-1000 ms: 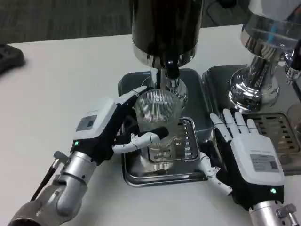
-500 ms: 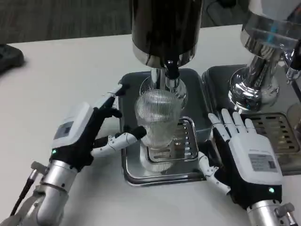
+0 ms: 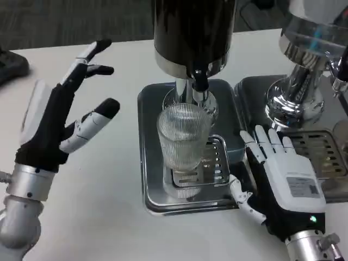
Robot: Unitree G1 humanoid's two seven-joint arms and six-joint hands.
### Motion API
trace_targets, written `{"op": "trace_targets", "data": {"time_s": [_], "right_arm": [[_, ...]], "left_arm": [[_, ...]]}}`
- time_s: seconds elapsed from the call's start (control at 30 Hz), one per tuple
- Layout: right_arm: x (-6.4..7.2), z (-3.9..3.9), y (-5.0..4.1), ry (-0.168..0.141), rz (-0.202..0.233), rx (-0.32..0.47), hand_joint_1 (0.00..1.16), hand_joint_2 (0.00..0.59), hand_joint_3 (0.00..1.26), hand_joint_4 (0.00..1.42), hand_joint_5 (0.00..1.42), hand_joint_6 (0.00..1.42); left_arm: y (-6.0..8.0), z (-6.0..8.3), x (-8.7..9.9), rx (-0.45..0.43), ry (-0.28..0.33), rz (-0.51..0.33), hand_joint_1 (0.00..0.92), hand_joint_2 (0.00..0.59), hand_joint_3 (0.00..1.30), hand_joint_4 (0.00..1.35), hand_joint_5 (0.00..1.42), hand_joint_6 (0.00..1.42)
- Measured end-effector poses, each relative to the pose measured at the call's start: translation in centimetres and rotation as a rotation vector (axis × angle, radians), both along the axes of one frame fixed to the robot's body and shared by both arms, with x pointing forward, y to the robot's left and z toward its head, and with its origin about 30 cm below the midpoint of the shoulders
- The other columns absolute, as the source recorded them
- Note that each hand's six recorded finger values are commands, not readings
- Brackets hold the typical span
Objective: Grasp the cup under the faucet to collect the drink, then remove the cup.
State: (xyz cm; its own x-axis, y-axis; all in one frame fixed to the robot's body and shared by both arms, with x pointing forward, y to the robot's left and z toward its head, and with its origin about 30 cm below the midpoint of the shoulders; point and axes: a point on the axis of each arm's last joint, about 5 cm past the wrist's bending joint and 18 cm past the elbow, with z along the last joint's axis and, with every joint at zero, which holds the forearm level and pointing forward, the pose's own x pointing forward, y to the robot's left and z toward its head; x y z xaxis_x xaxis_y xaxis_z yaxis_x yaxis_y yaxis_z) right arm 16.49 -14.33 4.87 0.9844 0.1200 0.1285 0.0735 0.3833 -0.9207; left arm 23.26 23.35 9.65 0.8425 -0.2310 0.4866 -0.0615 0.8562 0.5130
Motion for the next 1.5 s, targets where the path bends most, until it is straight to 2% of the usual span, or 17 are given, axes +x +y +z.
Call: {"op": "trace_targets", "data": {"time_s": [0.13,0.3,0.47,0.6,0.7,0.8,1.13,1.33,1.5], "right_arm": [[0.0,-0.01,0.00,0.001,-0.001,0.001,0.19,0.521,0.12,0.00,0.00,0.00],[0.0,-0.02,0.00,0.002,-0.001,0.003,0.19,0.521,0.12,0.00,0.00,0.00],[0.0,-0.03,0.03,0.005,-0.005,0.013,0.19,0.521,0.12,0.00,0.00,0.00],[0.0,-0.05,0.03,0.006,-0.005,0.013,0.19,0.521,0.12,0.00,0.00,0.00],[0.0,-0.04,0.04,0.006,-0.005,0.014,0.19,0.521,0.12,0.00,0.00,0.00],[0.0,-0.06,0.02,0.008,-0.008,0.017,0.19,0.521,0.12,0.00,0.00,0.00],[0.0,-0.29,-0.09,0.030,-0.025,0.045,0.19,0.521,0.12,0.00,0.00,0.00],[0.1,-0.09,-0.19,0.023,-0.031,0.078,0.19,0.506,0.12,0.00,0.00,0.00],[0.4,0.42,-0.33,0.012,-0.048,0.138,0.19,0.505,0.11,0.00,0.00,0.00]], "left_arm": [[-0.1,1.5,0.3,-0.041,-0.058,-0.077,0.000,0.120,0.22,0.21,0.38,0.33],[-0.6,2.8,0.5,-0.055,-0.078,-0.204,0.000,0.124,0.30,0.29,0.44,0.41],[-1.2,2.8,0.6,-0.043,-0.030,-0.273,0.000,0.131,0.31,0.29,0.43,0.40],[-1.6,2.7,1.0,-0.022,0.017,-0.320,0.000,0.141,0.28,0.21,0.30,0.28],[-2.7,2.5,1.6,-0.015,0.053,-0.378,0.000,0.143,0.27,0.17,0.25,0.22],[-3.6,2.7,2.1,-0.020,0.049,-0.415,0.000,0.144,0.27,0.17,0.24,0.20],[-4.5,2.9,2.4,0.014,0.052,-0.477,0.000,0.145,0.26,0.14,0.23,0.19],[-4.4,3.3,2.4,0.039,0.042,-0.482,0.000,0.146,0.28,0.15,0.23,0.19],[-4.3,3.7,2.3,0.086,0.028,-0.478,0.000,0.146,0.29,0.15,0.24,0.20]]}}
